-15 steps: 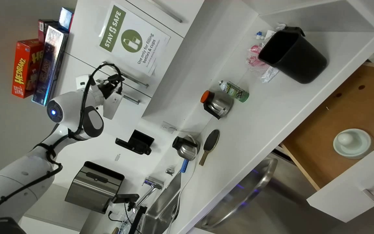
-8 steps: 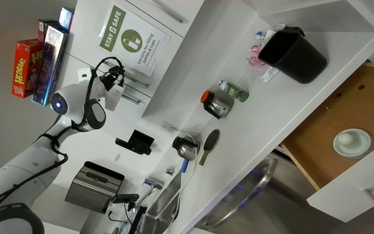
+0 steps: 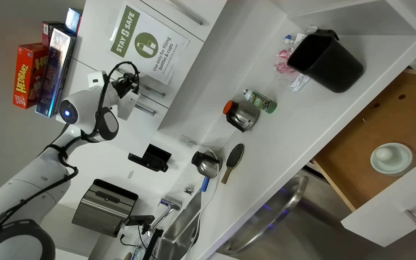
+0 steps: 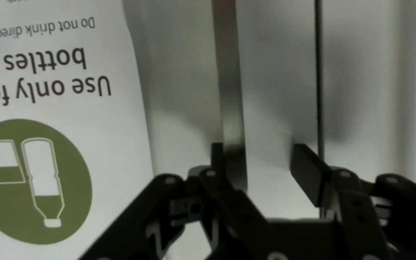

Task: Open the right door of the second upper cabinet from the right

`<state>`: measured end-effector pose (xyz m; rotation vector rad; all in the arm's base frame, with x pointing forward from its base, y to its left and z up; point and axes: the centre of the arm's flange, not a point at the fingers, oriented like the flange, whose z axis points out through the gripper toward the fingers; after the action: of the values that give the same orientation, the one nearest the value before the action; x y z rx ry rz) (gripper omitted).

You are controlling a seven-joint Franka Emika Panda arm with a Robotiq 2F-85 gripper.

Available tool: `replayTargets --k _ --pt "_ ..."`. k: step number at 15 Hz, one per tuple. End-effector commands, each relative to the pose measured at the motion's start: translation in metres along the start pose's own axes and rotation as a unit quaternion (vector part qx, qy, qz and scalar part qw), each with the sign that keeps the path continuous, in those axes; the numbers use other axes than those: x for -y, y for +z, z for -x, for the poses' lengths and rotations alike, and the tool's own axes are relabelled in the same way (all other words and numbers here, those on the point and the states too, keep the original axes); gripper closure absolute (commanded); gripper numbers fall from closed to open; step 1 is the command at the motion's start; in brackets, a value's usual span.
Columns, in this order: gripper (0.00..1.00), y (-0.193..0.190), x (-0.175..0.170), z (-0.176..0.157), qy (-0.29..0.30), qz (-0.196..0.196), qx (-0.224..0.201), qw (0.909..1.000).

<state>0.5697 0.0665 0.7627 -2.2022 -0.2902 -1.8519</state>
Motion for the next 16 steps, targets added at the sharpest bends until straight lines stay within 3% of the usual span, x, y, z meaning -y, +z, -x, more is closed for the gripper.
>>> replayTargets --k 1,4,10,16 --pt "0.78 0.003 -0.008 -0.007 0.0 -0.01 -0.007 0.9999" --pt "1.0 -0.014 -0.022 -0.003 0.017 -0.008 0.01 0.9998" --pt "0.96 -0.052 -0.056 0.001 0.022 -0.036 0.04 0.9983" --pt "0.96 -0.079 -0.109 0.003 0.024 -0.107 0.057 0.9923"
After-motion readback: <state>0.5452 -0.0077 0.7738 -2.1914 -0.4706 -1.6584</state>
